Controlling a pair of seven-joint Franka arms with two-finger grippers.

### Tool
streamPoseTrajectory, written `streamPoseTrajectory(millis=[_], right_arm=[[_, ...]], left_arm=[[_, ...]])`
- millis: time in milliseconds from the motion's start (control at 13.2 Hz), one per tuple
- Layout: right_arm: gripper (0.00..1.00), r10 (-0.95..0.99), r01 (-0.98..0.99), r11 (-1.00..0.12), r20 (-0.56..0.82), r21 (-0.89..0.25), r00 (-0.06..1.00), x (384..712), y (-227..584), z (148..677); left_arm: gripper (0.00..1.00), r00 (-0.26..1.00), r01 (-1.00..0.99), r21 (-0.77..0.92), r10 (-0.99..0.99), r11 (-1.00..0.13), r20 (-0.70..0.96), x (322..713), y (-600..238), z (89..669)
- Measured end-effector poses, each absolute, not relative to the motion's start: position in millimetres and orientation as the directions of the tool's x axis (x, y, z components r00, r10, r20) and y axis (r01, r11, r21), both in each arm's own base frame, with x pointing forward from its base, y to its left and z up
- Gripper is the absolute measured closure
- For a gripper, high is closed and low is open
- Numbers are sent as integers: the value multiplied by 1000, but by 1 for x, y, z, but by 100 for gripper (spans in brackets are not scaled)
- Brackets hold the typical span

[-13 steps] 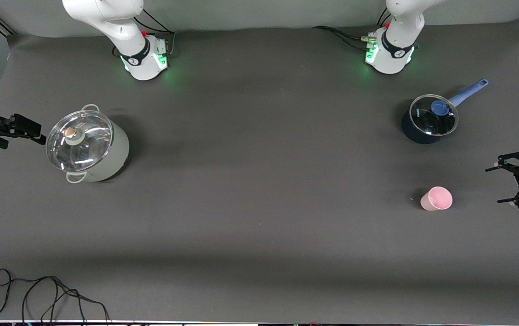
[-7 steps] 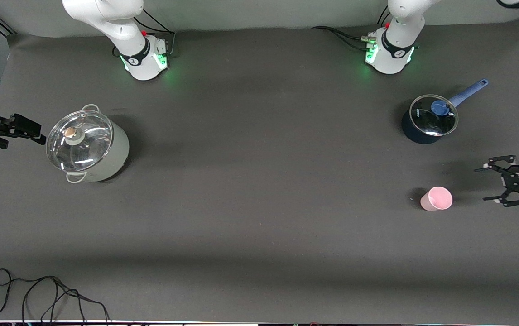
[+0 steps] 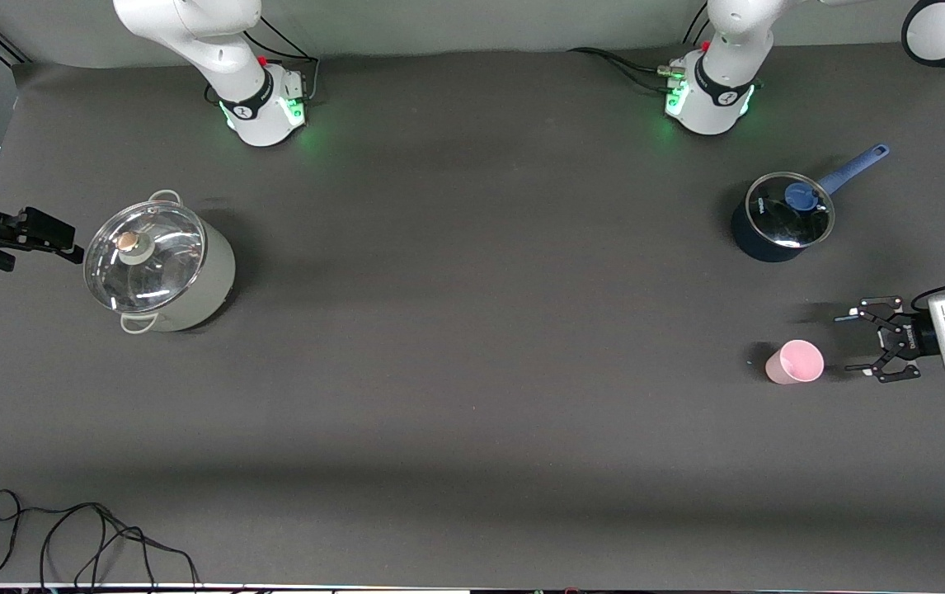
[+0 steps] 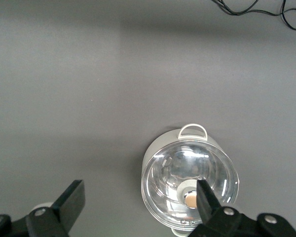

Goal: Transfer pink cup from left to right arm
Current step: 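Move the left gripper down beside the pink cup, then close the left gripper around the pink cup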

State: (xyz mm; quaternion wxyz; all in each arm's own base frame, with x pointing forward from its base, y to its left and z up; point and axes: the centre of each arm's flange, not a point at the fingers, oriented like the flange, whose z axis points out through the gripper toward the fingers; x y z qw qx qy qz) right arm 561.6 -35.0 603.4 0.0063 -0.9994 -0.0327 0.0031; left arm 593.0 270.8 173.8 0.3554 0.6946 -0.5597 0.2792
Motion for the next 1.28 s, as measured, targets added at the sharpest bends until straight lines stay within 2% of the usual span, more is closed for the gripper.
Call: streamPoseTrajectory(millis=[377,755,1283], right_arm=[[0,65,65,-998,-6,-13,998,562,-35,603],[0,65,65,-998,-7,-13,998,562,-35,603],[0,65,65,-998,-7,-13,998,562,-35,603]], left_arm=[[2,132,-991,102,-529,-86,838,595,266,138],[1,107,-990,52,-448,-132,888,606,256,127],[1,87,-991,44,-373,-123,924,609,227,94]])
